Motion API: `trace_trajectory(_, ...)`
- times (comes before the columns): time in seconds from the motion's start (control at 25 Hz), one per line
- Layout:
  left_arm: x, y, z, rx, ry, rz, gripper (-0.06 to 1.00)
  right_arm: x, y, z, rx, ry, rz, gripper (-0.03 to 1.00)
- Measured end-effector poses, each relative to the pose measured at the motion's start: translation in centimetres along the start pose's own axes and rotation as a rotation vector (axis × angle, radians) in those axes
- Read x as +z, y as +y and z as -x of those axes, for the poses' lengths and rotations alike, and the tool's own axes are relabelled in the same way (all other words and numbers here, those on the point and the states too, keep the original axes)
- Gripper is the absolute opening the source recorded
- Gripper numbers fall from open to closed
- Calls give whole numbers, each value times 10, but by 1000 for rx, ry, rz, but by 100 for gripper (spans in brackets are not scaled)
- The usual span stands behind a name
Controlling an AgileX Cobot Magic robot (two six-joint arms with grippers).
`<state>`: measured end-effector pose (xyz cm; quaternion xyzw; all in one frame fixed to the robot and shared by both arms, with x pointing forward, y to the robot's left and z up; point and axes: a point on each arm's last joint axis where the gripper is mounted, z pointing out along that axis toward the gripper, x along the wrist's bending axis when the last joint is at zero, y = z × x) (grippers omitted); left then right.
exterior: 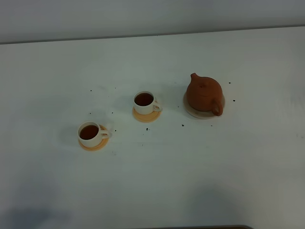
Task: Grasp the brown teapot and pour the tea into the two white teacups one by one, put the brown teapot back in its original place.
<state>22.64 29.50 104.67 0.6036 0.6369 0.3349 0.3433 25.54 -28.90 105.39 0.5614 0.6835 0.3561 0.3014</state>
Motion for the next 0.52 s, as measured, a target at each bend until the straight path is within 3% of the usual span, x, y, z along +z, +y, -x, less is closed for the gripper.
trace_trajectory(0.52,0,0,0,0,0,0,25,-19,-11,-3,-13,-12,145,24)
